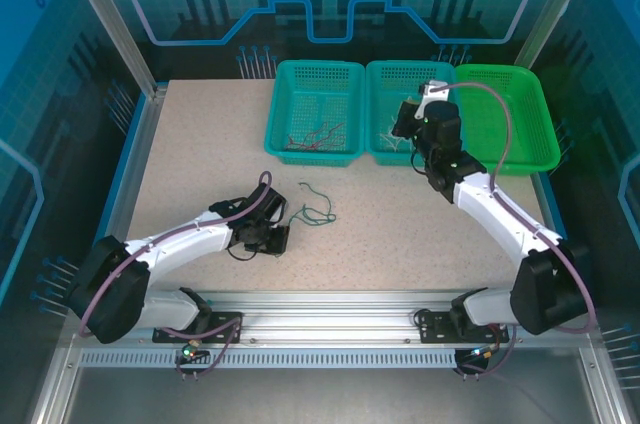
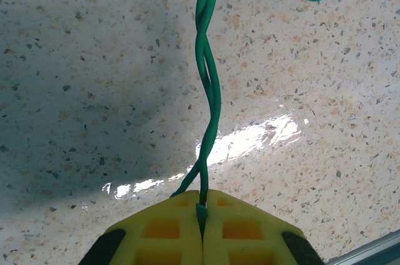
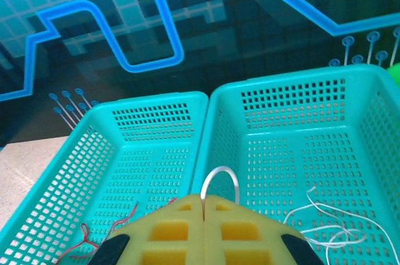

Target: Untangle the cables

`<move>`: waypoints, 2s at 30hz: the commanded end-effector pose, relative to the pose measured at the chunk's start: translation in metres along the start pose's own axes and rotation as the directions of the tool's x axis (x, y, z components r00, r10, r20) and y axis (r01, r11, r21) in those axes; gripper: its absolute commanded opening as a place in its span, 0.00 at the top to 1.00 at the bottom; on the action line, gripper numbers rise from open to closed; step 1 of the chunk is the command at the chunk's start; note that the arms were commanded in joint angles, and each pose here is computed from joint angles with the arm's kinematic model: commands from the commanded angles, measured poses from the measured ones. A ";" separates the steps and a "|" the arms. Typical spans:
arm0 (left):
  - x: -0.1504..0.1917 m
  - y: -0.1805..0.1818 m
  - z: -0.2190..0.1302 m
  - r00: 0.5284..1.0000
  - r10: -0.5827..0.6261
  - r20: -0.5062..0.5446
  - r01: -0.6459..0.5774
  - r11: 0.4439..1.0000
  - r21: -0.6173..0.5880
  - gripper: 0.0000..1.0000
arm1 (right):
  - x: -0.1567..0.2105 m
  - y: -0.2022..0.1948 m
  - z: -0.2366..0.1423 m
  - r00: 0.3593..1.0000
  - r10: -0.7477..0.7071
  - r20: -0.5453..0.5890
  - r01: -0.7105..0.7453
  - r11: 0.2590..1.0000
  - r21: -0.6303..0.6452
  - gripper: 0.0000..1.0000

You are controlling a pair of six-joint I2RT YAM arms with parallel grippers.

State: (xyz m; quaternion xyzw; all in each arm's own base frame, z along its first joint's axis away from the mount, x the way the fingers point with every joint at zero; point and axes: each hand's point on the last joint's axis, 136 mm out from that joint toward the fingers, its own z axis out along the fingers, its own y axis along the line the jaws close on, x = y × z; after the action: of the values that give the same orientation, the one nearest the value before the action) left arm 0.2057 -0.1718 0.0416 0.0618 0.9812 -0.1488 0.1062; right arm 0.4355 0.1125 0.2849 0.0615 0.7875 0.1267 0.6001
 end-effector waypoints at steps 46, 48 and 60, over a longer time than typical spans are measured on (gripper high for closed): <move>-0.032 -0.038 -0.014 0.988 0.095 0.119 -0.115 0.979 0.167 1.00 | 0.284 0.081 -0.046 0.656 -0.100 -0.748 -0.088 0.974 -0.208 0.32; -0.031 -0.039 -0.015 0.988 0.098 0.120 -0.117 0.978 0.171 1.00 | 0.286 0.086 -0.035 0.658 -0.077 -0.749 -0.093 0.979 -0.182 0.40; -0.016 -0.018 -0.024 0.989 0.080 0.124 -0.092 0.991 0.097 1.00 | 0.285 0.080 -0.028 0.681 -0.066 -0.729 -0.024 0.993 -0.113 1.00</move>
State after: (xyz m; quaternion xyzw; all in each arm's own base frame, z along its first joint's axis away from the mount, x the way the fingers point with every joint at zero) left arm 0.2226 -0.1988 0.0782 0.1031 0.9529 -0.2260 0.1741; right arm 0.3226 0.2678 0.0303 -0.0485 0.9558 0.2028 0.2072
